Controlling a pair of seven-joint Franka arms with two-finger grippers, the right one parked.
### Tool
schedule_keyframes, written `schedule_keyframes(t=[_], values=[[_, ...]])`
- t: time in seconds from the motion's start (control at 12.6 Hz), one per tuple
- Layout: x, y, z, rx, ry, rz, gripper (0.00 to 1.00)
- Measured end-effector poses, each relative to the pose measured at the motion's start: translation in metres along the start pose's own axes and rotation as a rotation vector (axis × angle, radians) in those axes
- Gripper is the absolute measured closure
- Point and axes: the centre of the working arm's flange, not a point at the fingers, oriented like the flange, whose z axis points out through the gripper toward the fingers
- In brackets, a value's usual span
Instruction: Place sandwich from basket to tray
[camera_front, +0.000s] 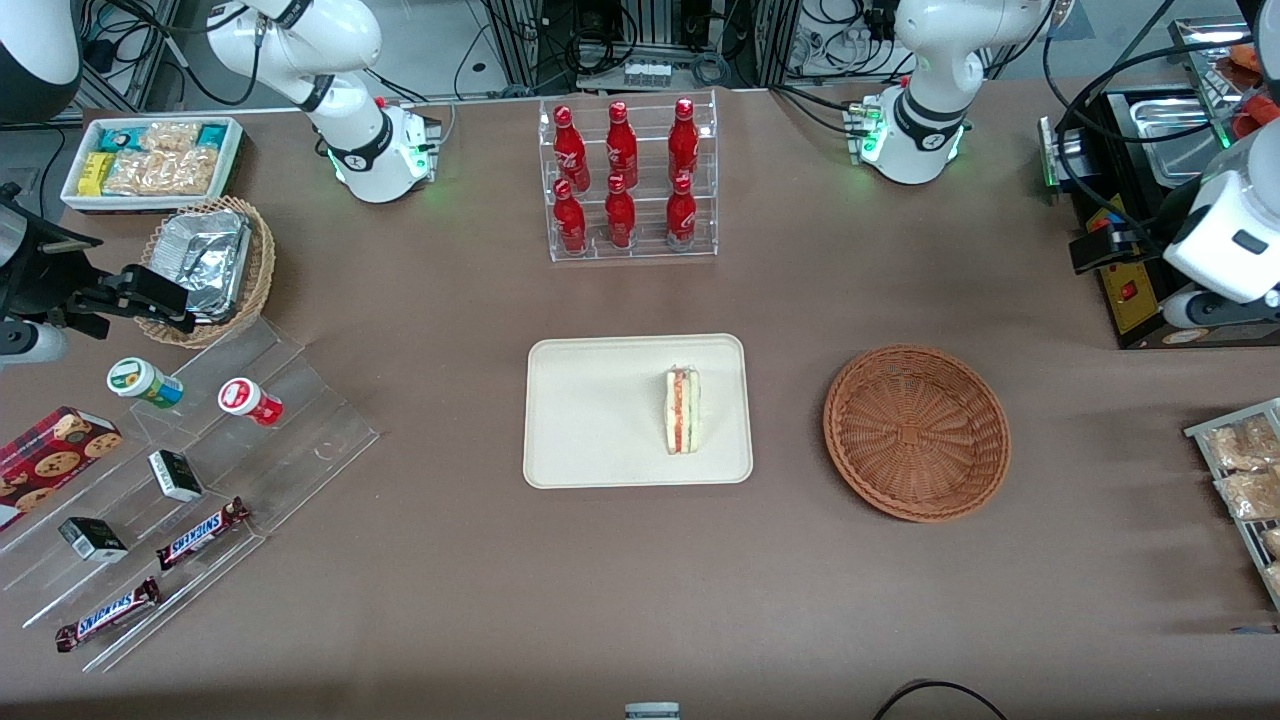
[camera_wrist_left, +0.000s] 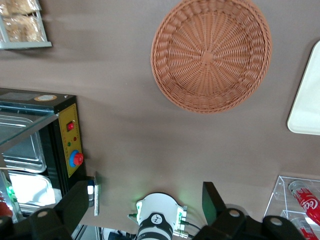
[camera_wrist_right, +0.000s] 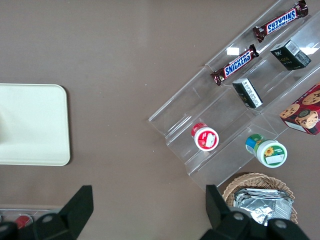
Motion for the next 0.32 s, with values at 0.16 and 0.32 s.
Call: schedule_keyframes(t=[0.16, 0.32], values=[[-0.0024, 0.0036, 0.0102, 0.007, -0.014, 0.0, 0.0], [-0.0065, -0.0007, 0.0135, -0.002, -0.015, -0.011, 0.0]])
